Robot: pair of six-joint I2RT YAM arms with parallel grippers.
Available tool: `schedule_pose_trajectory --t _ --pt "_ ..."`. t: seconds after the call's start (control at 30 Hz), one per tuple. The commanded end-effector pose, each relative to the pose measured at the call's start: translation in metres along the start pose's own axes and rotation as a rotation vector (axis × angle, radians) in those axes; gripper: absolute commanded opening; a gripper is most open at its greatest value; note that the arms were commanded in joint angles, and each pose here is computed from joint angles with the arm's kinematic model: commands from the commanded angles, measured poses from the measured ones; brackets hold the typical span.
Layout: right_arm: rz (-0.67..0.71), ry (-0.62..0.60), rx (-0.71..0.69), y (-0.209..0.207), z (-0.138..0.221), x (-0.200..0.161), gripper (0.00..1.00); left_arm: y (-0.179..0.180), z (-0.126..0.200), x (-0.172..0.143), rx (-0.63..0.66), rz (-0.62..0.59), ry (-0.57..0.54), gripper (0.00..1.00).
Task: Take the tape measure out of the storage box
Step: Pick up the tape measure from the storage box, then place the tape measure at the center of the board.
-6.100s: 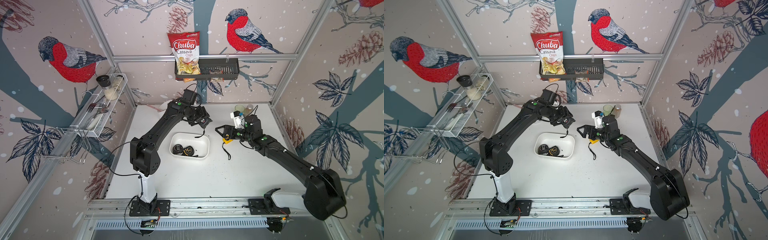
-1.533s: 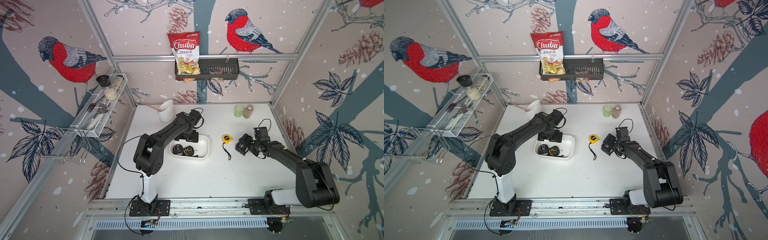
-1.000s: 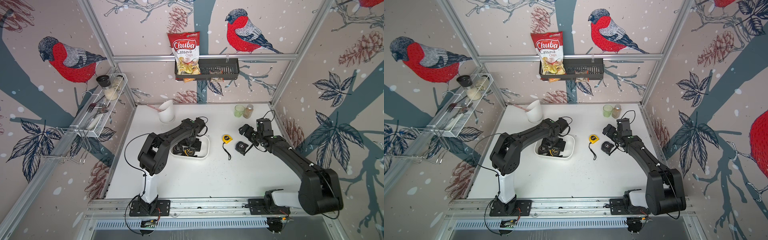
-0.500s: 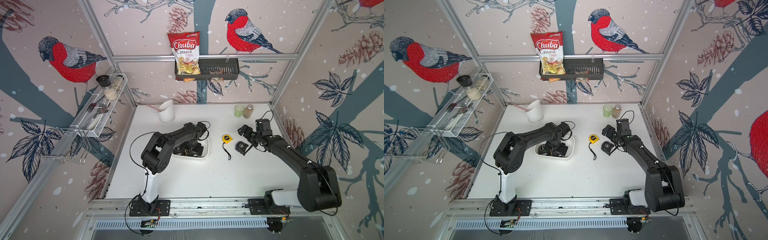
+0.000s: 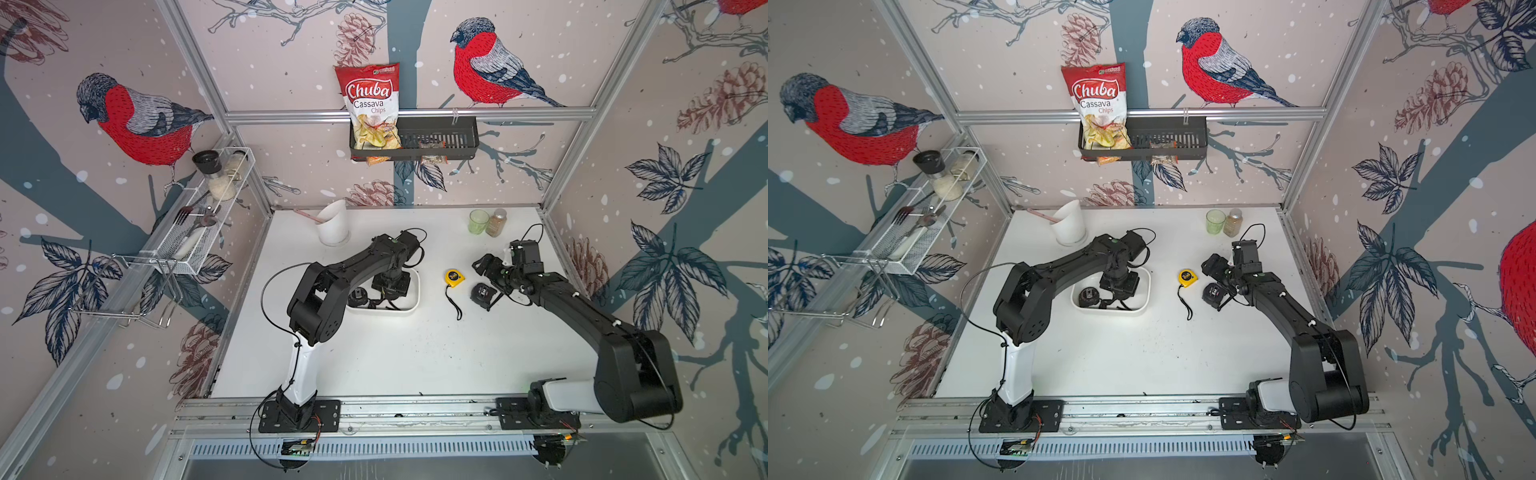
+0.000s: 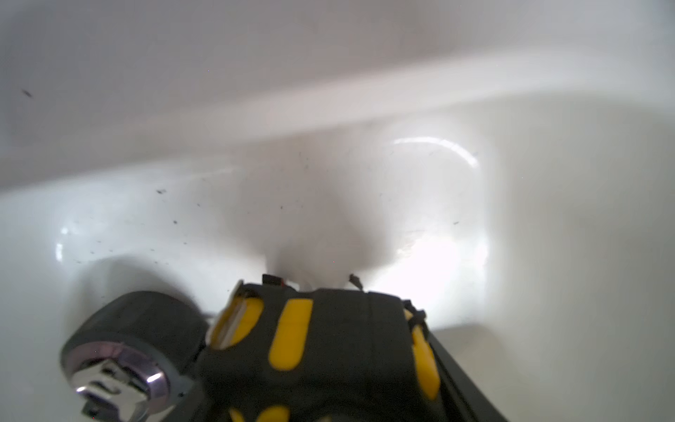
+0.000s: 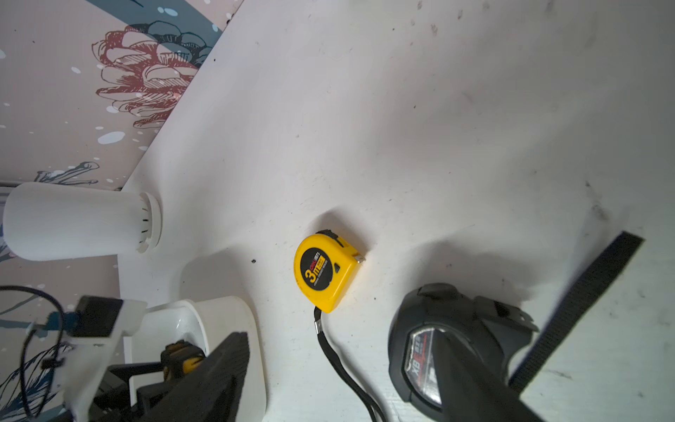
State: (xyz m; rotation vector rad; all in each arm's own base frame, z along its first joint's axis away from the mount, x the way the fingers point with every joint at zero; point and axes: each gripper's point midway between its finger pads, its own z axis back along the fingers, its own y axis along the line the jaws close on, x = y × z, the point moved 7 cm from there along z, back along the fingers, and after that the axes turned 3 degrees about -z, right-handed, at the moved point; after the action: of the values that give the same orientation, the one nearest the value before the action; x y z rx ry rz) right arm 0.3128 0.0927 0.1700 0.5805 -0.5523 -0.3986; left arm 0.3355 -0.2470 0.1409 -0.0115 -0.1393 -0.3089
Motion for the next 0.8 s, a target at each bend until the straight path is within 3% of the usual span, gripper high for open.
schedule_pose_trajectory --t 0.0,0.13,0.27,0.5,0.6,0.77 --pt "0.078 0.048 0.123 0.021 0.000 -0.006 0.84 0.004 0.041 0.017 -0.013 0.059 -0.062 0.00" --pt "0.169 0.086 0.227 0.046 0.002 -0.015 0.84 0.006 0.092 0.050 -0.151 0.178 -0.171 0.00" --pt "0.246 0.046 0.328 0.075 0.012 -0.019 0.85 0.005 0.125 0.073 -0.408 0.328 -0.231 0.00" --pt "0.363 -0.093 0.476 0.125 0.028 -0.024 0.85 -0.026 0.140 0.089 -0.823 0.445 -0.170 0.00" --pt "0.395 -0.136 0.508 0.138 0.028 -0.025 0.85 -0.032 0.146 0.094 -0.909 0.486 -0.149 0.00" --pt "0.426 -0.162 0.536 0.154 0.026 -0.021 0.85 -0.032 0.154 0.096 -0.934 0.537 -0.154 0.00"
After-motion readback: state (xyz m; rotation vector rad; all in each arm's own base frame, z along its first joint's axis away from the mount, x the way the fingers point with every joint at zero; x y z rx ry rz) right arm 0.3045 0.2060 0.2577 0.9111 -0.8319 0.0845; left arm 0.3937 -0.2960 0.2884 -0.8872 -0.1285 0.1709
